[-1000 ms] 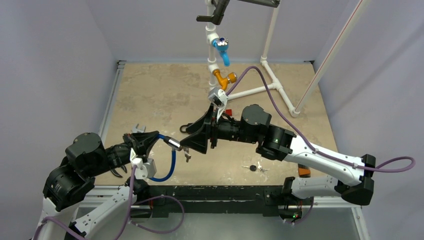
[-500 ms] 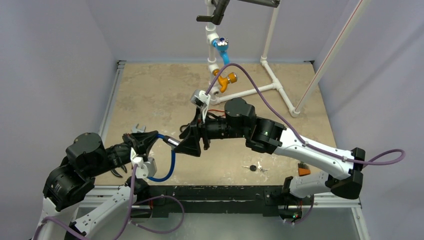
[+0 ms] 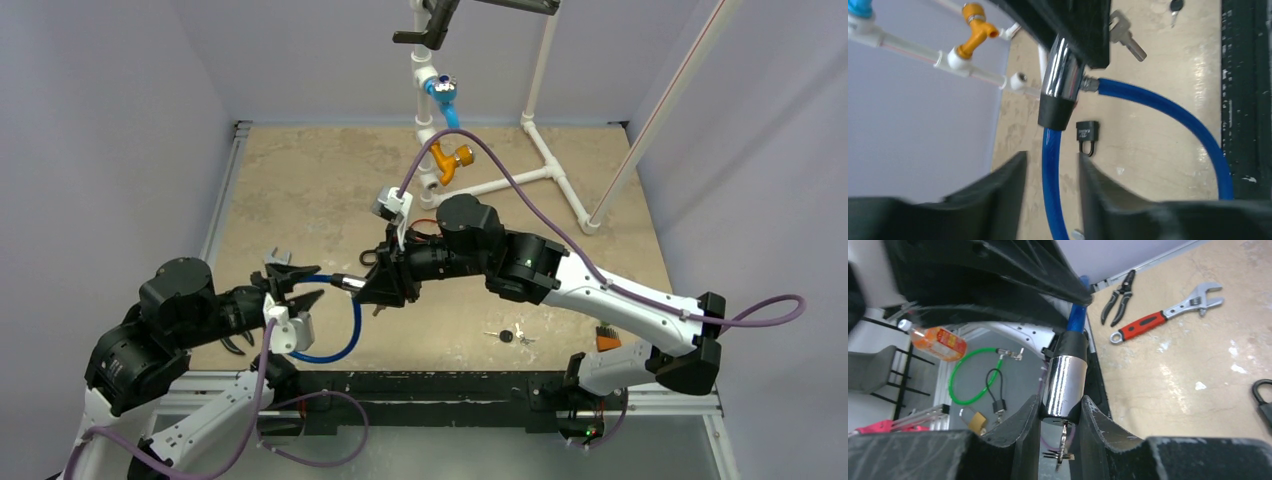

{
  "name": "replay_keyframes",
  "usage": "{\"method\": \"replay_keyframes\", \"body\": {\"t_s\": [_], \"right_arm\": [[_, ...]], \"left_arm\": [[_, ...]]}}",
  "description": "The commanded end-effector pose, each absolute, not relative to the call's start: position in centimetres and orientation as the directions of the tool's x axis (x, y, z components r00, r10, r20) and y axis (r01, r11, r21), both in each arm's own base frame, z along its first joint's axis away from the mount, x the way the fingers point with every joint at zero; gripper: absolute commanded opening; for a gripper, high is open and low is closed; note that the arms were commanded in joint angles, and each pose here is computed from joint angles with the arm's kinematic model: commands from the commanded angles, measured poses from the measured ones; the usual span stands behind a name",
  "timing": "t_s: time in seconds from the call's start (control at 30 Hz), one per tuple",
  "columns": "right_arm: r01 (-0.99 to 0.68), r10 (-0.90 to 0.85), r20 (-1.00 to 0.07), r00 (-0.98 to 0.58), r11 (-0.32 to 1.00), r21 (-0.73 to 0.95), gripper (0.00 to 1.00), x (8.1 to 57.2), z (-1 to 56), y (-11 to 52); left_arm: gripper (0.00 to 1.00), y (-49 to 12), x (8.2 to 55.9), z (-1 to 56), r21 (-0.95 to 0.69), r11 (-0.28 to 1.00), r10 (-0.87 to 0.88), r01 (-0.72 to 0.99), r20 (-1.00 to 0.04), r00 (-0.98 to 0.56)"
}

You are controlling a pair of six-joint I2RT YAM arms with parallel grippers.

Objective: Unlock with the key

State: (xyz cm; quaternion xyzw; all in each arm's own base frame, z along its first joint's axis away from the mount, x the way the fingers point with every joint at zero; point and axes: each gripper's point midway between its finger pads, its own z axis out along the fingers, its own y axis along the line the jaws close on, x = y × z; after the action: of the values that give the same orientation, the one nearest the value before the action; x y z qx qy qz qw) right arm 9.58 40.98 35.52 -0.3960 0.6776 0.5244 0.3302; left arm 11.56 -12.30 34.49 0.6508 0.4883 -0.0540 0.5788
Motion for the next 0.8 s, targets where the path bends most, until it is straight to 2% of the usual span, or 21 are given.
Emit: {"method": "replay_keyframes", "body": {"t_s": [0.0, 0.1, 0.13, 0.17, 0.57, 0.67, 0.77], "right_arm": [[-0.932, -0.111, -0.930, -0.350, 0.139, 0.334, 0.00, 10.7, 39.1, 40.2], [-0.942, -0.122, -0.937, -0.327, 0.119, 0.314, 0.00, 10.2, 39.3, 39.8], [-0.944, -0.126, -0.939, -0.321, 0.115, 0.308, 0.00, 10.1, 39.4, 39.7], [-0.947, -0.131, -0.940, -0.316, 0.112, 0.303, 0.00, 10.0, 39.4, 39.5], [-0.963, -0.177, -0.947, -0.270, 0.077, 0.260, 0.00, 9.1, 40.4, 38.8], [-0.965, -0.187, -0.947, -0.261, 0.075, 0.251, 0.00, 8.9, 40.5, 38.7], [-0.965, -0.200, -0.945, -0.261, 0.075, 0.251, 0.00, 8.7, 40.2, 38.6]], "left_arm": [[0.51, -15.0, 8.2, 35.7, 0.519, 0.114, 0.407, 0.847, -0.802, 0.436], [0.94, -15.6, 7.9, 34.3, 0.406, 0.117, 0.408, 0.906, -0.852, 0.329], [0.99, -15.7, 7.9, 33.8, 0.381, 0.121, 0.413, 0.917, -0.859, 0.303], [1.00, -15.7, 8.1, 33.3, 0.363, 0.127, 0.422, 0.923, -0.862, 0.281], [0.99, -17.8, 8.4, 28.7, 0.075, 0.119, 0.456, 0.990, -0.890, 0.013], [0.85, -18.3, 9.1, 29.5, 0.032, 0.124, 0.408, 0.992, -0.913, -0.021], [0.60, -19.1, 10.0, 30.8, -0.041, 0.127, 0.377, 0.991, -0.922, -0.086]]}}
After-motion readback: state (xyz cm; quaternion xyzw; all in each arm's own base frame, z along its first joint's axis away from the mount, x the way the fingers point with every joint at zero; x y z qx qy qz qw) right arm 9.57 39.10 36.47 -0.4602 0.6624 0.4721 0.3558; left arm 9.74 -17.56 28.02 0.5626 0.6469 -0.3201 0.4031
